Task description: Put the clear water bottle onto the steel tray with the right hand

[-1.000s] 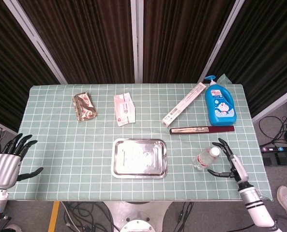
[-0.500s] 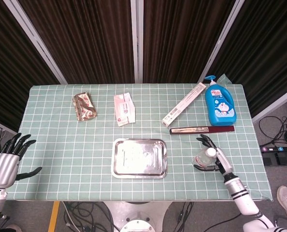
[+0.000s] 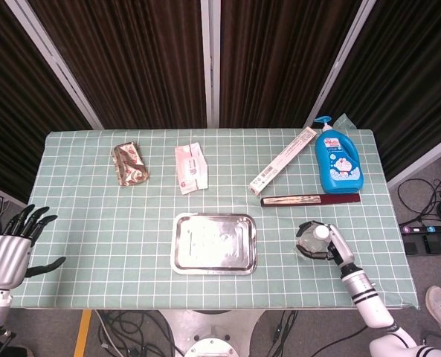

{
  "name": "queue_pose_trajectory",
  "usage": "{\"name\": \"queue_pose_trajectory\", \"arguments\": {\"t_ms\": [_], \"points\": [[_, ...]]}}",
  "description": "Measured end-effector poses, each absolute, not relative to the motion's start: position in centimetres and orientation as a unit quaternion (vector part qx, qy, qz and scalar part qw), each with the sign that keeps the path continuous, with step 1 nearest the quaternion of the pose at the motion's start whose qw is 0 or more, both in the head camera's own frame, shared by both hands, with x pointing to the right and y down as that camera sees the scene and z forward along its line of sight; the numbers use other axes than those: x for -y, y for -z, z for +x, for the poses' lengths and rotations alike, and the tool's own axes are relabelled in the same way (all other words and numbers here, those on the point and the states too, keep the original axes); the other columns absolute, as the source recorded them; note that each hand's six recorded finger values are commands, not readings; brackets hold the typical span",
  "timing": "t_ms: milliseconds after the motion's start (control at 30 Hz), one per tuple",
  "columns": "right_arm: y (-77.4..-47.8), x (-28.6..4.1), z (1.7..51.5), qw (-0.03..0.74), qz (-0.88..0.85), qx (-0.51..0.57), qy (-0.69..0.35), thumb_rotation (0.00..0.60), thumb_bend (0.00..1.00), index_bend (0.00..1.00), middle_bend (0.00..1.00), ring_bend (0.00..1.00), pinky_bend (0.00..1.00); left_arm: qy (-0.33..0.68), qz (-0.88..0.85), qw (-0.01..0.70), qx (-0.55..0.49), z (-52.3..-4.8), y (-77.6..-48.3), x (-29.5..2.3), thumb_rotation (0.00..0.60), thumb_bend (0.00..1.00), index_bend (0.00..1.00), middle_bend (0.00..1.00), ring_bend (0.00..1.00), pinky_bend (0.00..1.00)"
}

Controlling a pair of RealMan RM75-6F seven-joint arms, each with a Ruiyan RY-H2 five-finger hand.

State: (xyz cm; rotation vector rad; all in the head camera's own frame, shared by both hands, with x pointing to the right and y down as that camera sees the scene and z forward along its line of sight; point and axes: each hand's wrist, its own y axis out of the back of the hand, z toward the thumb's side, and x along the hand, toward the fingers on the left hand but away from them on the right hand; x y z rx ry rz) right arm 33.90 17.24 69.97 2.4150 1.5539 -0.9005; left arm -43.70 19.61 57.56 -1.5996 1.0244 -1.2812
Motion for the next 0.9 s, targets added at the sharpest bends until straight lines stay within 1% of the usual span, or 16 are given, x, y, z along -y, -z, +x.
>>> {"name": "queue_pose_trajectory", "arguments": {"t_ms": [233, 400, 533, 667, 767, 900], "points": [[-68.4, -16.1, 32.5, 0.056, 0.809, -0.516, 0.277, 0.600, 0.25, 0.64, 0.50, 0.29, 0.35, 0.510, -0.635, 0.411, -0.409, -43.8, -57.4, -19.7, 0.488, 0.07, 0.26, 0.23, 0.10, 0.19], [-66.7, -14.3, 30.8, 0.038, 0.817, -0.516, 0.257, 0.600, 0.25, 0.64, 0.50, 0.29, 0.35, 0.511, -0.634, 0.411, -0.410, -44.0, -57.3, -19.6, 0.492, 0.07, 0.26, 0.23, 0.10, 0.19], [-66.0, -13.2, 29.2, 0.024, 0.823, -0.510, 0.249, 0.600, 0.25, 0.64, 0.50, 0.29, 0.35, 0.510, -0.632, 0.411, -0.413, -44.1, -57.1, -19.6, 0.492, 0.07, 0.26, 0.23, 0.10, 0.19], [-66.5, -12.5, 26.8, 0.028, 0.831, -0.499, 0.245, 0.600, 0.25, 0.64, 0.50, 0.29, 0.35, 0.516, -0.628, 0.409, -0.415, -44.4, -57.0, -19.9, 0.490, 0.07, 0.26, 0.23, 0.10, 0.19], [-67.4, -12.0, 23.9, 0.038, 0.840, -0.487, 0.238, 0.600, 0.27, 0.64, 0.50, 0.29, 0.35, 0.518, -0.627, 0.408, -0.414, -44.5, -57.0, -20.1, 0.488, 0.07, 0.26, 0.23, 0.10, 0.19], [-68.6, -10.6, 19.5, 0.055, 0.848, -0.472, 0.234, 0.600, 0.27, 0.64, 0.50, 0.29, 0.35, 0.519, -0.630, 0.406, -0.411, -44.3, -57.3, -20.1, 0.488, 0.07, 0.26, 0.23, 0.10, 0.19]]}}
